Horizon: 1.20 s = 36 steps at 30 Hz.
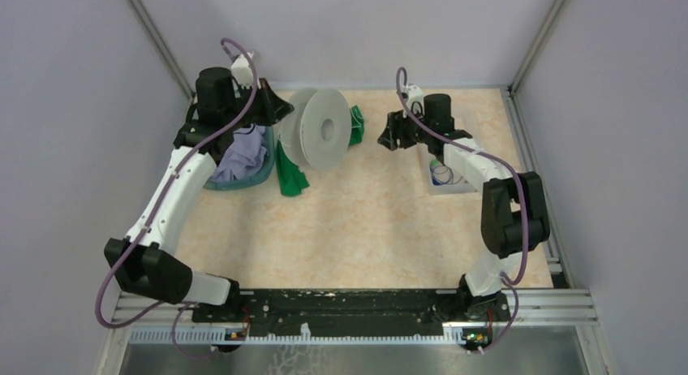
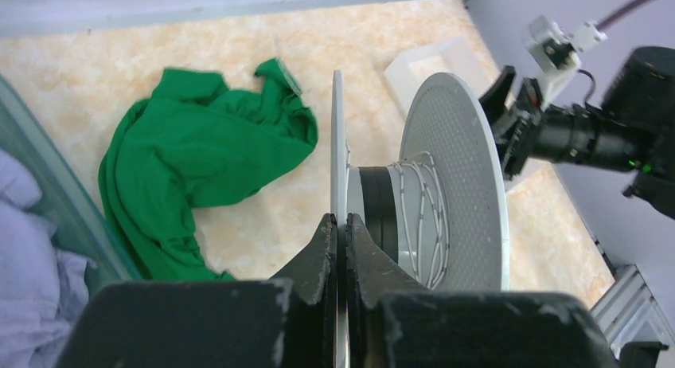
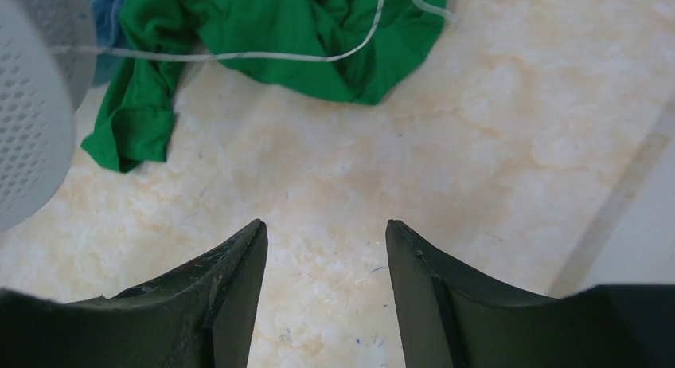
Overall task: Wrap the cables
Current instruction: Wrap the cable around the cable reel.
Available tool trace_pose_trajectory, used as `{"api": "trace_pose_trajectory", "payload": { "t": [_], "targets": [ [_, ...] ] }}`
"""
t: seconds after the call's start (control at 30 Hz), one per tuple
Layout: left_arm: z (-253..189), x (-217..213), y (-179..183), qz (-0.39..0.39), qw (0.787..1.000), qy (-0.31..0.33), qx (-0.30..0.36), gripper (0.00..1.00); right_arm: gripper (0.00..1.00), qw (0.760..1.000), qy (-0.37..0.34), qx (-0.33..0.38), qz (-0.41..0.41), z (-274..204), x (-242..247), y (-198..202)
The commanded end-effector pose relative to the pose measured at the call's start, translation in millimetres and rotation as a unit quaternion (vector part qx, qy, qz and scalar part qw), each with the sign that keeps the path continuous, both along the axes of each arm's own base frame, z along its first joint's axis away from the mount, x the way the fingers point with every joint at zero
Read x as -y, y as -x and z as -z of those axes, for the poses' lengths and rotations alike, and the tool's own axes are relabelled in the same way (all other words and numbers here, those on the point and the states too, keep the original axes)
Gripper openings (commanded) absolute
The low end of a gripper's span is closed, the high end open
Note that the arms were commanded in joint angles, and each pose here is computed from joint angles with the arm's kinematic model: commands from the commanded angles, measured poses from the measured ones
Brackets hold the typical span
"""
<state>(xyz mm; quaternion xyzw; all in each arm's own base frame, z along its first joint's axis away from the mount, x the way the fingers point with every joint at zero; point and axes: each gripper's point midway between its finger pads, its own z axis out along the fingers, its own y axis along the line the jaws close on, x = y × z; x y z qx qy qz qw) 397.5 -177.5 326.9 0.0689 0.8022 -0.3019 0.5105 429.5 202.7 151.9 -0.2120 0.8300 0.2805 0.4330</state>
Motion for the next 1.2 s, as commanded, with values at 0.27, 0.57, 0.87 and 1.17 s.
{"api": "trace_pose_trajectory", "payload": {
  "t": [0.27,0.57,0.87,1.17],
  "targets": [
    [-139.4,23.5,76.1,0.164,0.967,0.014,0.197,0.00,0.58,0.994,-0.050,0.098,0.019,-95.4,9.6,-29.3],
    [-161.4,29.5,111.0,0.223,0.948,0.015,0.228,0.00,0.58,0.994,-0.054,0.091,0.034,-90.3,22.2,-26.9],
    [-129.8,33.0,108.8,0.236,0.951,0.018,0.200,0.00,0.59,0.995,-0.089,0.024,-0.042,-57.6,3.7,5.5],
    [-126.7,40.2,109.0,0.255,0.947,0.042,0.189,0.00,0.61,0.980,-0.157,-0.107,-0.063,7.5,-17.8,26.4]
  ]
}}
